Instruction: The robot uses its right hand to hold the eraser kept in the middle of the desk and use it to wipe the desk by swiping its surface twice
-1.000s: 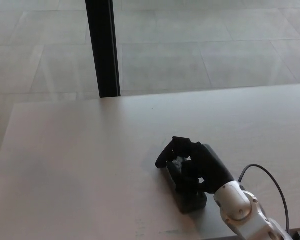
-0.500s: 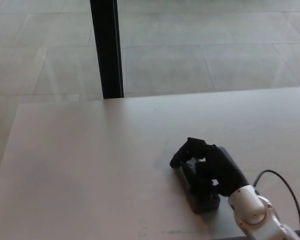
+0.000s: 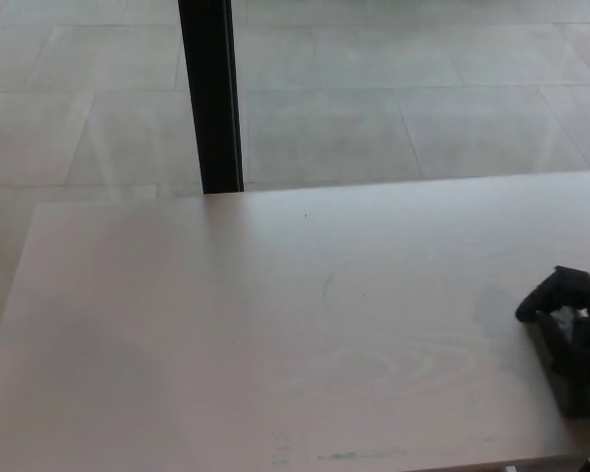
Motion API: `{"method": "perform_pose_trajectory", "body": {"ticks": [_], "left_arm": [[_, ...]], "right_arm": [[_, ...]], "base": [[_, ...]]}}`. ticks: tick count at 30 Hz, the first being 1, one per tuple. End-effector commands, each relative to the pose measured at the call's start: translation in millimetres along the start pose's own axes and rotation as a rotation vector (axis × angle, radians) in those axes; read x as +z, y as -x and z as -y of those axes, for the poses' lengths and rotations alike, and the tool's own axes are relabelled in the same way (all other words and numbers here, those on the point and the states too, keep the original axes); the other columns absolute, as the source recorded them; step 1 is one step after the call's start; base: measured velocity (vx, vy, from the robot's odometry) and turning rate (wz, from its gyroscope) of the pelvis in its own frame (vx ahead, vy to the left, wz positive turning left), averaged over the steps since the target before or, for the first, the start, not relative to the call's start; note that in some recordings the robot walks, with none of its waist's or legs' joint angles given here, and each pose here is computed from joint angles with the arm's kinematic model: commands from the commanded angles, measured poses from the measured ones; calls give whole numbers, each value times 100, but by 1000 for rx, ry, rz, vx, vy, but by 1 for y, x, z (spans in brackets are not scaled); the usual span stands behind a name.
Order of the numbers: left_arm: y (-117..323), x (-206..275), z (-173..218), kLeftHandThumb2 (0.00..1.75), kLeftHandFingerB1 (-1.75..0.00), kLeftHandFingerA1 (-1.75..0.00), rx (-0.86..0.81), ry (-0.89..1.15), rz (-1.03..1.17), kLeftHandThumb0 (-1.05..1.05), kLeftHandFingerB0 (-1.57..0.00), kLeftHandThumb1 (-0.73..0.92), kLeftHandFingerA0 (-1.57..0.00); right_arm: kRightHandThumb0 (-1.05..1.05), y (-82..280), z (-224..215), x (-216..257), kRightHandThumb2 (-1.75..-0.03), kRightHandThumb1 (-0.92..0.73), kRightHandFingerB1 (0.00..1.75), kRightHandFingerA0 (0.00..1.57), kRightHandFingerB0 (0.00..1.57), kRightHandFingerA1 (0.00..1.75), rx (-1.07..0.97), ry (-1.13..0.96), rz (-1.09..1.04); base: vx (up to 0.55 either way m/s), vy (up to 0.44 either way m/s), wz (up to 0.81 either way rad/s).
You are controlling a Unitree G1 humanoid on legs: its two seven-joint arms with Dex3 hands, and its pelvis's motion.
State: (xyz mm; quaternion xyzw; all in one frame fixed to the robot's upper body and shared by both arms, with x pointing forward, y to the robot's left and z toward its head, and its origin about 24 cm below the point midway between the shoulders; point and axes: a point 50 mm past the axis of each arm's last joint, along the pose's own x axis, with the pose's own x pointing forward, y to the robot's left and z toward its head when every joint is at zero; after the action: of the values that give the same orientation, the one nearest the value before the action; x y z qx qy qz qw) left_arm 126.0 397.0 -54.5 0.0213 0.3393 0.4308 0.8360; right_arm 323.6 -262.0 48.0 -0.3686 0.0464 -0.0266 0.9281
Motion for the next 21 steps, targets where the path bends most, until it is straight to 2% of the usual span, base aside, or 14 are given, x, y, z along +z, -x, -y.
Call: {"method": "perform_pose_trajectory", "body": {"ticks": [1, 5, 8, 9, 10, 11, 12, 14, 15, 16, 18, 19, 20, 21], "left_arm": [[1, 2, -6, 89, -68, -82, 22, -1, 15, -50, -44, 41, -54], [2, 2, -5, 87, -68, -82, 18, 24, 19, -47, -43, 38, -53], [2, 3, -4, 88, -68, -85, 5, 20, 15, -48, -43, 38, -56], [1, 3, -4, 57, -67, -95, 13, 18, 12, -48, -48, 57, -50], [1, 3, -4, 57, -67, -95, 12, 18, 12, -48, -48, 57, -50], [2, 4, -3, 88, -69, -84, 5, 16, 19, -49, -44, 39, -56], [2, 4, -3, 89, -67, -88, 9, 0, 17, -52, -42, 40, -59], [1, 5, -2, 88, -68, -88, 5, -2, 19, -53, -44, 40, -59], [0, 5, -2, 88, -66, -84, 5, 7, 14, -49, -40, 38, -55], [1, 5, -1, 88, -68, -85, 3, 8, 13, -49, -42, 38, -58], [0, 7, 0, 87, -68, -86, 0, 1, 16, -49, -43, 38, -58], [0, 7, 1, 87, -68, -87, -3, 17, 16, -47, -42, 38, -57], [0, 7, 1, 87, -68, -89, -5, 31, 14, -48, -42, 38, -61], [-1, 6, 0, 87, -68, -89, -3, 18, 12, -48, -42, 38, -61]], "right_arm": [[-35, 11, 28, -33, -83, -63, 154, 87, 75, 175, -48, 68, -106], [-33, 13, 33, -39, -79, -66, 151, 83, 73, 175, -65, 63, -133], [-34, 14, 26, -42, -81, -64, 155, 87, 71, 175, -72, 40, -140], [-34, 11, 17, -36, -71, -69, 150, 88, 72, 175, -58, 53, -129], [-34, 11, 17, -36, -71, -69, 150, 88, 72, 175, -59, 53, -129], [-37, 6, 5, -25, -74, -69, 156, 90, 73, 175, -34, 23, -101], [-38, 5, 0, -22, -73, -68, 155, 87, 71, 175, -30, 23, -90], [-41, 0, -15, -9, -69, -71, 152, 85, 71, 175, 17, 12, -53], [-40, -1, -20, -4, -72, -69, 150, 84, 71, 175, 17, 18, -34], [-40, -4, -30, 4, -81, -64, 160, 87, 68, 175, 28, 23, -16], [-38, -7, -48, 22, -80, -64, 163, 86, 66, 175, 57, 35, 18], [-38, -7, -50, 25, -74, -69, 153, 83, 71, 175, 63, 47, 32], [-39, -8, -61, 34, -82, -66, 124, 83, 80, 159, 79, 46, 62], [-39, -8, -72, 42, -82, -66, 124, 83, 80, 159, 86, 19, 74]], "base": [[0, 0, 0], [0, 0, 0], [0, 0, 0], [0, 0, 0], [0, 0, 0], [0, 0, 0], [0, 0, 0], [0, 0, 0], [0, 0, 0], [0, 0, 0], [0, 0, 0], [0, 0, 0], [0, 0, 0], [0, 0, 0]]}}
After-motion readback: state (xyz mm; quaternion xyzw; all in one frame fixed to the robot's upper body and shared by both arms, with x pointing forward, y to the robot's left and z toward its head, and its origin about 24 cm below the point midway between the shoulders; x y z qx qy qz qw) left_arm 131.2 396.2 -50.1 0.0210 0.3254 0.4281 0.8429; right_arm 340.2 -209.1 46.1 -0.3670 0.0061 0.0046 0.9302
